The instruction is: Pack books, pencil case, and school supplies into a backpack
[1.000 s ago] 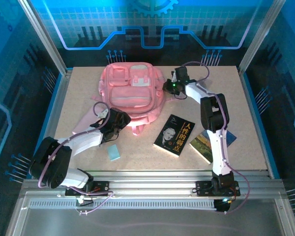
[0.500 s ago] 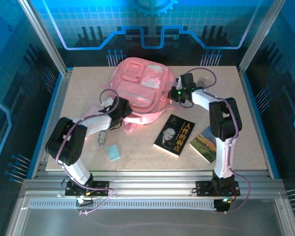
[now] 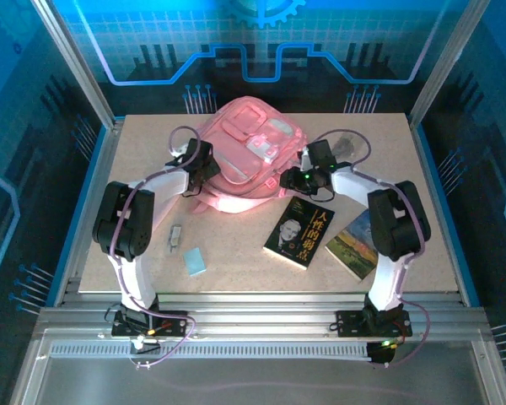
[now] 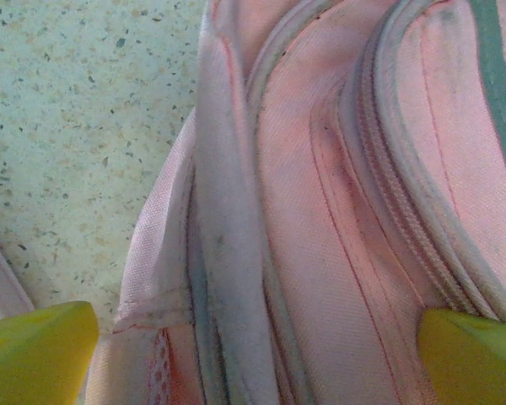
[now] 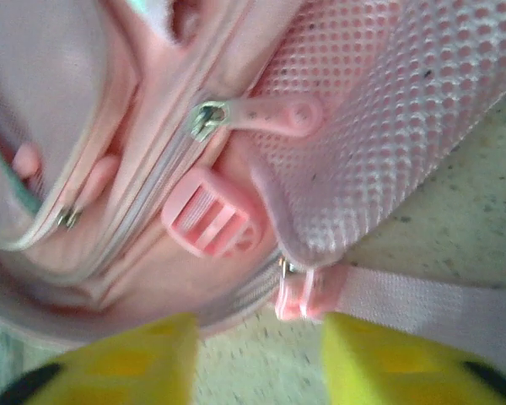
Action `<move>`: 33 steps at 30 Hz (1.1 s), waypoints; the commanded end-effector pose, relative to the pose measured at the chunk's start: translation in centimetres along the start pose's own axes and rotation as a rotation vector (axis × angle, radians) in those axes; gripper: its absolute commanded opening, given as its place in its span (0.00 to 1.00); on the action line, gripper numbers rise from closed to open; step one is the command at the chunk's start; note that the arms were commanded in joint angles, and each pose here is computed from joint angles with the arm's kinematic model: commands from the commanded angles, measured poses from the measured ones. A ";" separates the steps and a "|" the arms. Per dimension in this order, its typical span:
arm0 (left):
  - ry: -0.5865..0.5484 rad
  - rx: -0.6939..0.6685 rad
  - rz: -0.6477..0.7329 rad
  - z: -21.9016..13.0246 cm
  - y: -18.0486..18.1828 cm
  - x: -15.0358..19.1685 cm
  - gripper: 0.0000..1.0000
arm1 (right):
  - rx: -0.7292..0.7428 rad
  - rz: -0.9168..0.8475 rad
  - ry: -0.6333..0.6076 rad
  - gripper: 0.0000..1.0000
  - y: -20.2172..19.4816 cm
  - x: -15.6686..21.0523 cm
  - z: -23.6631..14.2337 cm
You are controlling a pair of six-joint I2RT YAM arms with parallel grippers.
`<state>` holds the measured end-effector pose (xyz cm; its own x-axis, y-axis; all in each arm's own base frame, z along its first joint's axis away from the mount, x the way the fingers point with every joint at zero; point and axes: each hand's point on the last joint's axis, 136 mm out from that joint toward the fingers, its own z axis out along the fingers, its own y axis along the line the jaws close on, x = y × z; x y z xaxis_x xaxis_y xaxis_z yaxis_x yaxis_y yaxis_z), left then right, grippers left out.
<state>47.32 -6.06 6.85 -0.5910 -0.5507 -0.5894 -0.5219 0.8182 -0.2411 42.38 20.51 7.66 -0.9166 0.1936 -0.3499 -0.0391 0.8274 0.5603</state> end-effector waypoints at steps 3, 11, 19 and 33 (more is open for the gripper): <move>-0.044 0.078 0.034 -3.9 -0.4 -1.7 0.99 | 0.046 0.056 -0.018 0.58 -3.0 -0.6 -2.4; 0.053 0.224 0.139 -10.5 0.6 3.1 0.99 | -0.008 0.091 -0.068 0.58 -3.4 -4.6 0.1; 0.150 0.415 0.217 -14.5 -2.7 8.9 0.99 | -0.132 0.166 -0.060 0.43 -1.8 -6.7 3.9; 0.277 0.657 0.384 -13.1 -14.9 16.5 0.89 | -0.281 0.146 -0.054 0.00 3.4 -3.3 -4.1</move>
<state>35.39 -27.08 8.23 -0.8625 -0.1660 -0.4781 0.0843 0.8844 -0.4591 45.56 19.22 9.99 -0.8880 0.3745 -0.2669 0.0560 0.6640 0.7456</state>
